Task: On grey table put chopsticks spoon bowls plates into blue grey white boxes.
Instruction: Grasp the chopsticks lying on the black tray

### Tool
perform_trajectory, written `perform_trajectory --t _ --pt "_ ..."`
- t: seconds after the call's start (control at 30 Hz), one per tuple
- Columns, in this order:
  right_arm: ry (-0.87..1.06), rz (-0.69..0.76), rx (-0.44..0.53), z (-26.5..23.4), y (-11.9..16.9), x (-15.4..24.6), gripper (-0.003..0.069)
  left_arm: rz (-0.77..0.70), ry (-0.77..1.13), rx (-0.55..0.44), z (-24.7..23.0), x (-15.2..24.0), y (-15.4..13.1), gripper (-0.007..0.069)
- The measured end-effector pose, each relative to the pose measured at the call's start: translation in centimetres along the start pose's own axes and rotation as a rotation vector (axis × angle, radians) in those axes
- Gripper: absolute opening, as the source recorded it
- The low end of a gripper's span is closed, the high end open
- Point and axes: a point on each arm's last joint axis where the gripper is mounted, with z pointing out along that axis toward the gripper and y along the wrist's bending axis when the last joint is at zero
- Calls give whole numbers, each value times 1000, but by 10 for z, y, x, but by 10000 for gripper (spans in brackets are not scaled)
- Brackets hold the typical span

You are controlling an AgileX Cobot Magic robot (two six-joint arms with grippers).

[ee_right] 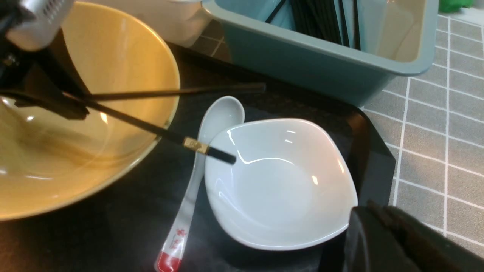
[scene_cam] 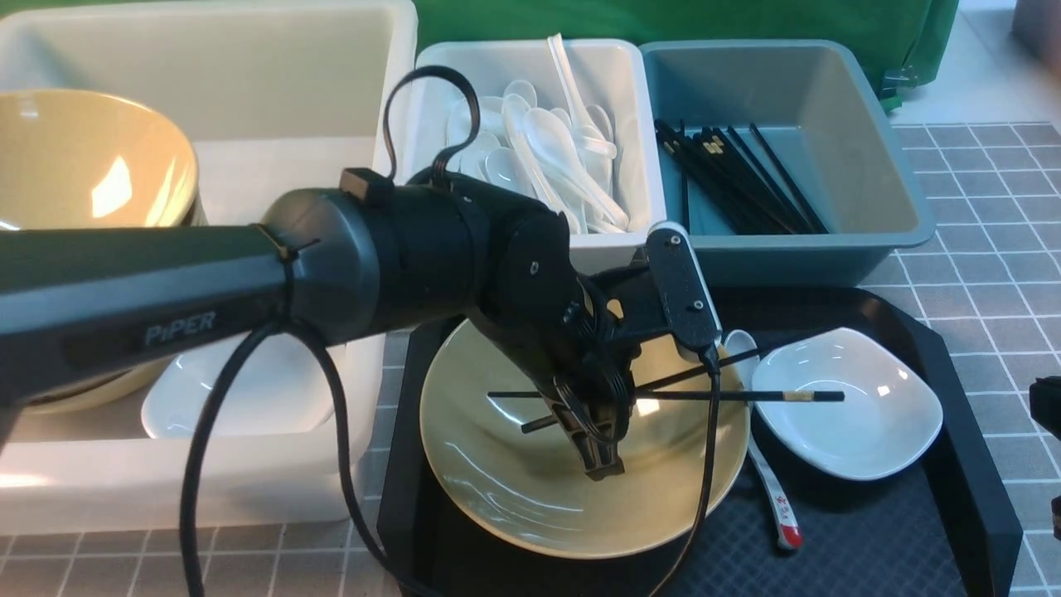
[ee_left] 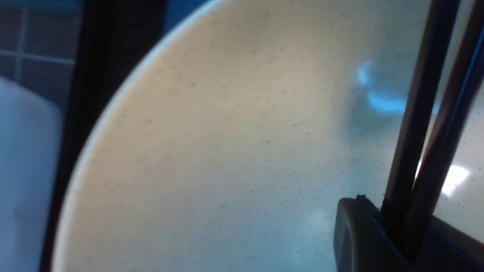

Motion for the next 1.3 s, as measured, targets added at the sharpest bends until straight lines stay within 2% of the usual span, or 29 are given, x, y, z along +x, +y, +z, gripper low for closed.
perform_trajectory --t 0.37,0.53,0.6,0.77,0.8,0.87,0.93,1.07,1.3 --pt "0 0 0 0 0 0 46 -30 -1 -5 -2 1 3 11" --pt "0 0 0 0 0 0 46 -43 42 31 11 6 1 25" --pt "0 0 0 0 0 0 46 -60 54 40 16 7 0 53" --pt "0 0 0 0 0 0 46 -72 64 45 17 8 0 279" --pt "-1 0 0 0 0 0 46 -70 65 45 16 8 0 287" --pt "-1 0 0 0 0 0 46 -58 64 38 9 7 0 363" --pt "-1 0 0 0 0 0 48 -49 58 29 0 6 0 389" --pt "-1 0 0 0 0 0 54 -45 35 12 -13 3 1 379" --pt "-1 0 0 0 0 0 62 -45 48 22 -5 5 0 291"
